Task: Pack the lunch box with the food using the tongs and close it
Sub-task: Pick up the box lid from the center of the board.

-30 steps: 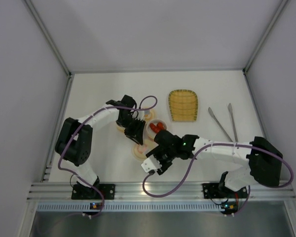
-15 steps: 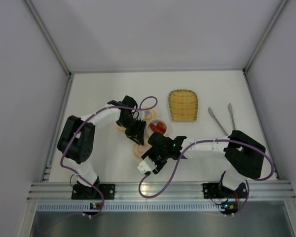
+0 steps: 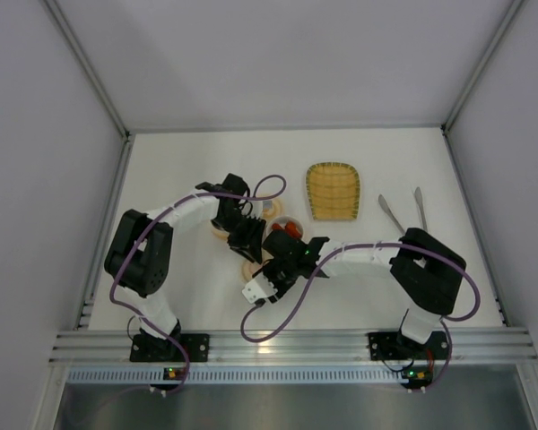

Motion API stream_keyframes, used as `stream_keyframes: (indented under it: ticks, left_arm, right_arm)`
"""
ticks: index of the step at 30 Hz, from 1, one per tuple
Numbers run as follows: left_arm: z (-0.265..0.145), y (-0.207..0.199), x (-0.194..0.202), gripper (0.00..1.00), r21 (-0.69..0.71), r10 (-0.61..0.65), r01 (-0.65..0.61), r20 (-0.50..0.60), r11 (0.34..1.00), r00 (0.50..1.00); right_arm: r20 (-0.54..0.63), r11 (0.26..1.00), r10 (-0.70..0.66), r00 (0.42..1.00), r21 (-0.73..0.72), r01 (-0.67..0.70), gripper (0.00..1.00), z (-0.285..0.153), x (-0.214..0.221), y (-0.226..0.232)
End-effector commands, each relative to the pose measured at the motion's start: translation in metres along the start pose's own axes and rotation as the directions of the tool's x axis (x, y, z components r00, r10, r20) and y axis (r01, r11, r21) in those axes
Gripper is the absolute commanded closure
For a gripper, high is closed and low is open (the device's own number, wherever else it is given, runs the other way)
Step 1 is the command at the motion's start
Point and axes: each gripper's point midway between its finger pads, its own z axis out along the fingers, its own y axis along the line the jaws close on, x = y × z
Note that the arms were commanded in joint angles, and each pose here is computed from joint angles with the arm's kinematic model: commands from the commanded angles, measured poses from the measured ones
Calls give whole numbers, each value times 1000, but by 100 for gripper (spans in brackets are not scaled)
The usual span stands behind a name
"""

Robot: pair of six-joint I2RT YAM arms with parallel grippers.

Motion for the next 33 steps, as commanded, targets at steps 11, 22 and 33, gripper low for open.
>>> stream_keyframes:
  ticks: [11, 22, 33]
  left_arm:
    - [6, 17, 2, 45, -72, -24, 24, 0, 997, 1000]
    - [15, 29, 1, 42, -106, -28, 28, 1, 994, 1000]
    - [26, 23, -2, 42, -36, -30, 30, 4, 999, 1000]
  right_arm:
    - [36, 996, 12, 999, -87, -9, 66, 0, -4, 9]
    - [32, 995, 19, 999, -99, -16, 68, -2, -3, 13]
    - [33, 994, 20, 999, -111, -16, 71, 0, -3, 14]
